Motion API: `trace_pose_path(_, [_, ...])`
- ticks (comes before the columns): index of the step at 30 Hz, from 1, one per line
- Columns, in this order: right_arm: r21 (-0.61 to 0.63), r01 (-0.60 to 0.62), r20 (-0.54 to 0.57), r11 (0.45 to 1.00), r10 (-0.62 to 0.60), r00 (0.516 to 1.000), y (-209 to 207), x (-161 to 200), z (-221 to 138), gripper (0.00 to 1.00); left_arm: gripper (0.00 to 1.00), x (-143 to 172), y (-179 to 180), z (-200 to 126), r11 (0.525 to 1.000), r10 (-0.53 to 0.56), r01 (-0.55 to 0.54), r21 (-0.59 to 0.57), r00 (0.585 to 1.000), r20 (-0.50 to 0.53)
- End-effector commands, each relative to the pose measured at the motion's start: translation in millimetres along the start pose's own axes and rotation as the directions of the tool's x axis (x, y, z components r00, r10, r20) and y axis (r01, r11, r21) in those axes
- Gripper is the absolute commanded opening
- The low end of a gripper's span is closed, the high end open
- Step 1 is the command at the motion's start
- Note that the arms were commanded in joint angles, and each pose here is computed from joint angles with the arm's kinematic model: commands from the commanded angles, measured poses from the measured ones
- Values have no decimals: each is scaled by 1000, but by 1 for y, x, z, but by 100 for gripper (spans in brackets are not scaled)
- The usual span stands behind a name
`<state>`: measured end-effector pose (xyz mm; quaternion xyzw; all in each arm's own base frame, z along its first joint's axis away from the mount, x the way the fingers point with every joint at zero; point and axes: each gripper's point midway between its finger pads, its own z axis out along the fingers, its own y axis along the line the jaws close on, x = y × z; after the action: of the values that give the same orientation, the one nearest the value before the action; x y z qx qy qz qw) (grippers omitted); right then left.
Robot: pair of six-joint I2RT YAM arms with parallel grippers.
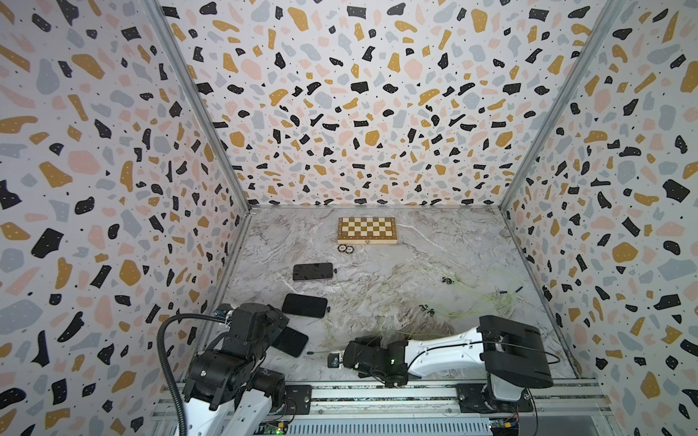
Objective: Plug wired earphones into phones
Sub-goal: Pick up the wired earphone from the center of the board.
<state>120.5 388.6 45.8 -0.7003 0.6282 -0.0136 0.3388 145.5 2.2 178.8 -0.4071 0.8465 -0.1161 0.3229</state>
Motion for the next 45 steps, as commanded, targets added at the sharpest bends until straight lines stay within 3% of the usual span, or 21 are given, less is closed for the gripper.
trace_pose_path(1, [-52,-153,129,987,158,979,-15,-18,-21,0,100,-11,-17,-11,996,45,-48,75,998,42])
trace_pose_path(7, [-120,-343,245,932,362,899,-49,-7,-46,0,99,-26,-40,-28,974,141,-158,165,984,112])
trace_pose_path(10, [-182,-447,318,876,482,816,-72,0,-64,0,99,-25,-60,-33,940,182,-210,269,975,125])
trace_pose_path(13, [-263,-522,391,812,584,711,-91,4,-84,0,100,-17,-87,-39,877,208,-240,417,971,122])
trace_pose_path(16, [-326,-576,451,750,659,602,-110,9,-105,0,97,-6,-113,-40,797,213,-236,556,971,106])
trace_pose_path(20, [-389,-632,487,670,732,476,-130,15,-125,0,88,8,-148,-49,653,198,-175,737,979,57])
trace_pose_path(25, [-448,-655,509,608,776,372,-144,12,-144,0,79,18,-185,-57,417,167,-109,902,985,41])
trace_pose_path(28, [-492,-641,538,589,785,308,-149,7,-162,0,79,23,-201,-51,335,128,-49,941,992,6])
trace_pose_path(32, [-519,-636,569,571,786,241,-158,2,-184,0,73,26,-222,-58,273,123,-27,962,992,-7])
trace_pose_path(37, [-541,-650,594,534,789,153,-170,2,-205,0,62,28,-228,-60,247,57,-7,969,998,-7])
trace_pose_path(40, [-543,-646,614,537,778,131,-174,0,-215,0,58,36,-232,-59,245,59,-5,970,998,-10])
trace_pose_path(43, [-544,-646,620,535,775,120,-176,0,-221,0,54,46,-239,-64,196,54,4,981,998,-15])
trace_pose_path(45, [-545,-648,618,532,777,119,-177,-1,-222,0,52,53,-246,-65,191,76,2,982,997,-17])
